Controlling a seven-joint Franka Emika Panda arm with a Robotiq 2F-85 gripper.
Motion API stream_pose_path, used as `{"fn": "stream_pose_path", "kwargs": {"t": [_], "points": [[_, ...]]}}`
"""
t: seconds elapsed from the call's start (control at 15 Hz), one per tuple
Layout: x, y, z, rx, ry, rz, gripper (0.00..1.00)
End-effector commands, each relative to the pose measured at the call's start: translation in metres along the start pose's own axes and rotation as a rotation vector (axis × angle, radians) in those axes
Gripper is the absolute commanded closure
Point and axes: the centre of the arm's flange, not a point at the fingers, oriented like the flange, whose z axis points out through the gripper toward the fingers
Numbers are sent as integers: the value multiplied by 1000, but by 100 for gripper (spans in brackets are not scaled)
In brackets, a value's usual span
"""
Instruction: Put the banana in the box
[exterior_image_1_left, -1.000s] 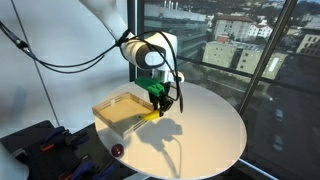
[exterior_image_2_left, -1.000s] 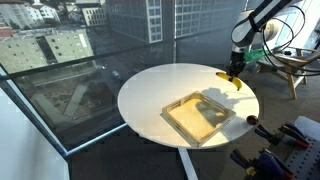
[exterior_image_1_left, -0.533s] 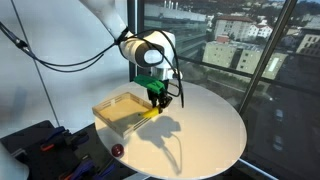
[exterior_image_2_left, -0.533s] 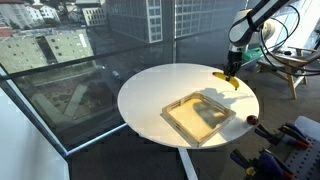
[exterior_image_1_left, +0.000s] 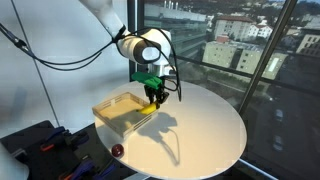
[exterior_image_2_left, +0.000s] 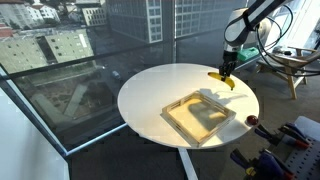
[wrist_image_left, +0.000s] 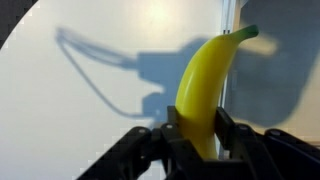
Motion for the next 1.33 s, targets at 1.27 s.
{"fn": "stream_pose_path", "kwargs": {"t": [1.27], "points": [[14, -76, -24, 14, -67, -142, 84]]}}
